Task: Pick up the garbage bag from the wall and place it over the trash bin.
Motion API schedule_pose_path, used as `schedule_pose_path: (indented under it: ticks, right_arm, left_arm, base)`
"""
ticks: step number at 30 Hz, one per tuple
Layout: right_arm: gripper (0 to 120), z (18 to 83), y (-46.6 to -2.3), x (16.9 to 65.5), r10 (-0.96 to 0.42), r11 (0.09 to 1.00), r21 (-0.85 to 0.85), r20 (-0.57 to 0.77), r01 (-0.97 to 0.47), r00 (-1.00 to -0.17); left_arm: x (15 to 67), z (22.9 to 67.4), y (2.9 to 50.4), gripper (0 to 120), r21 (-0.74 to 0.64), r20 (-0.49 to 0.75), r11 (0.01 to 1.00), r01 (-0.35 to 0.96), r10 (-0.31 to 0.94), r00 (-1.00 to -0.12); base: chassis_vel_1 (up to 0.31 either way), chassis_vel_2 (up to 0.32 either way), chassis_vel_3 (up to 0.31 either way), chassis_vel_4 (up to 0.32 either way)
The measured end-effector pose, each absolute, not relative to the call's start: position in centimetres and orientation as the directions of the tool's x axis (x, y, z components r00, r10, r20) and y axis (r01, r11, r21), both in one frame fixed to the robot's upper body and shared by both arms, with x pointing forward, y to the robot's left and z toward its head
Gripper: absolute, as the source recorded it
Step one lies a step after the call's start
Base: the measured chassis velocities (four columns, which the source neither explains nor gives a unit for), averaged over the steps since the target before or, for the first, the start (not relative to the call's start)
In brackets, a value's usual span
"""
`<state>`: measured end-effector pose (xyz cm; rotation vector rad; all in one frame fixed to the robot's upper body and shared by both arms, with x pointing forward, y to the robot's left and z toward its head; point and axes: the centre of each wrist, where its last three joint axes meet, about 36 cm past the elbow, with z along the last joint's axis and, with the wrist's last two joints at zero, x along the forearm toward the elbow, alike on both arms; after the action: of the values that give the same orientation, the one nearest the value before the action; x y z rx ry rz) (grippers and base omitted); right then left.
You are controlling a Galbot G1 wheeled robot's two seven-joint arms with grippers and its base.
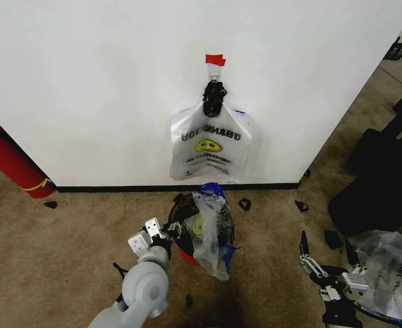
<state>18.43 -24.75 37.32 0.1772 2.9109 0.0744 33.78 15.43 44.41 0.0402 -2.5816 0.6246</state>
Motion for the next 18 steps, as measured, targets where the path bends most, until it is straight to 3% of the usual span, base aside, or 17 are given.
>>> schedule_pose_path:
  ticks: [4,9,18]
  right_arm:
    - [100,37.0,-24.6,18.6,0.127,0.991,0.073,-0.214,0.113,-0.969]
    - [100,36.2,-24.9,18.9,0.138,0.989,0.078,-0.207,0.125,-0.968]
    - [100,36.0,-24.9,19.6,0.22,0.974,0.089,-0.142,0.209,-0.965]
  left_arm:
    - [31.7,47.8,16.6,84,-0.397,0.403,0.916,-0.05,0.125,-0.907]
    - [29.6,51.6,17.9,98,-0.304,0.347,0.949,0.081,0.189,-0.918]
    - [29.8,56.1,18.4,100,-0.157,0.404,0.934,0.32,0.357,-0.842]
  base:
    - [0.0,0.0,0.0,0.0]
    - [0.0,0.0,0.0,0.0]
    - [0.0,0.0,0.0,0.0]
